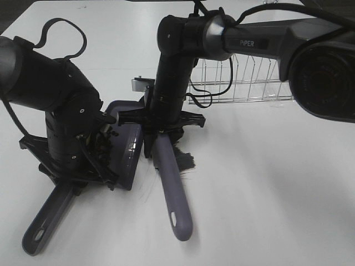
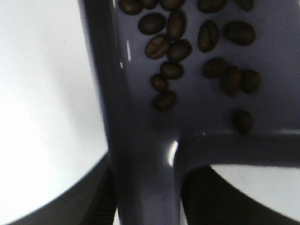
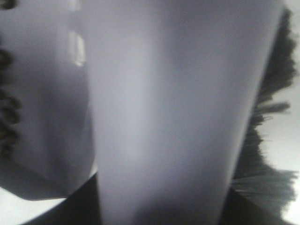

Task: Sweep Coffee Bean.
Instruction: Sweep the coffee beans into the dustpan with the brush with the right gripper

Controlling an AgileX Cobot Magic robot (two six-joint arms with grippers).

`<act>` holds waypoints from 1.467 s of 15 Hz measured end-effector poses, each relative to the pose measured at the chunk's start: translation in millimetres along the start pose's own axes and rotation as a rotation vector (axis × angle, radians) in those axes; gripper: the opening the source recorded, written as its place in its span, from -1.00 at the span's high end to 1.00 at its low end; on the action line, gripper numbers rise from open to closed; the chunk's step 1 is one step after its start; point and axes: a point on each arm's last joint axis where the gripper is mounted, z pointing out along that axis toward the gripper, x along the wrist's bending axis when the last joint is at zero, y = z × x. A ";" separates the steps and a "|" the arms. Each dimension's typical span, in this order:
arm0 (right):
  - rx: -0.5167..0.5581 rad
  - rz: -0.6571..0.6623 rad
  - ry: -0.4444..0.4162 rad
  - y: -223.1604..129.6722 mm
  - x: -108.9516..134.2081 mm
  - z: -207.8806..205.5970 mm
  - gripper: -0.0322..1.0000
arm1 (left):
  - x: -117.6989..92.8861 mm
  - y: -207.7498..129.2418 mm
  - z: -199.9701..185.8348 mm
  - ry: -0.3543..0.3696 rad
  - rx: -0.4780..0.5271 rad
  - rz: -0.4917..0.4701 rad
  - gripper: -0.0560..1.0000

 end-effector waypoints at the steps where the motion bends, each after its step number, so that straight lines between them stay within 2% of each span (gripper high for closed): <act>1: 0.002 -0.011 0.013 -0.7 4.3 3.8 0.37 | 1.5 -0.6 0.5 0.003 0.010 -0.014 0.22; 4: -0.009 -0.018 0.096 3.4 6.9 3.4 0.37 | 5.8 -1.5 1.9 0.012 0.027 -0.041 0.22; 7: -0.076 -0.041 0.217 9.6 31.4 -12.4 0.37 | 4.3 0.1 1.5 0.009 0.006 -0.015 0.22; 9: -0.090 -0.068 0.225 11.2 37.4 -21.2 0.37 | 4.3 0.1 1.5 0.009 0.006 -0.015 0.22; 13: -0.192 -0.125 0.227 22.3 45.5 -52.4 0.37 | 4.1 0.5 1.5 0.007 0.001 -0.009 0.22; 15: -0.284 -0.171 0.183 27.7 48.9 -76.2 0.37 | 3.6 1.1 1.5 0.005 -0.006 -0.003 0.22; 17: -0.367 -0.189 0.100 32.5 46.1 -92.8 0.37 | 2.8 1.9 1.4 -0.001 -0.016 0.001 0.22; 20: -0.415 -0.195 -0.016 34.6 36.6 -102.8 0.37 | 2.4 2.9 1.1 -0.005 -0.025 0.005 0.22; 22: -0.434 -0.184 -0.039 32.2 25.8 -119.0 0.37 | 2.2 3.2 0.9 -0.007 -0.027 0.004 0.22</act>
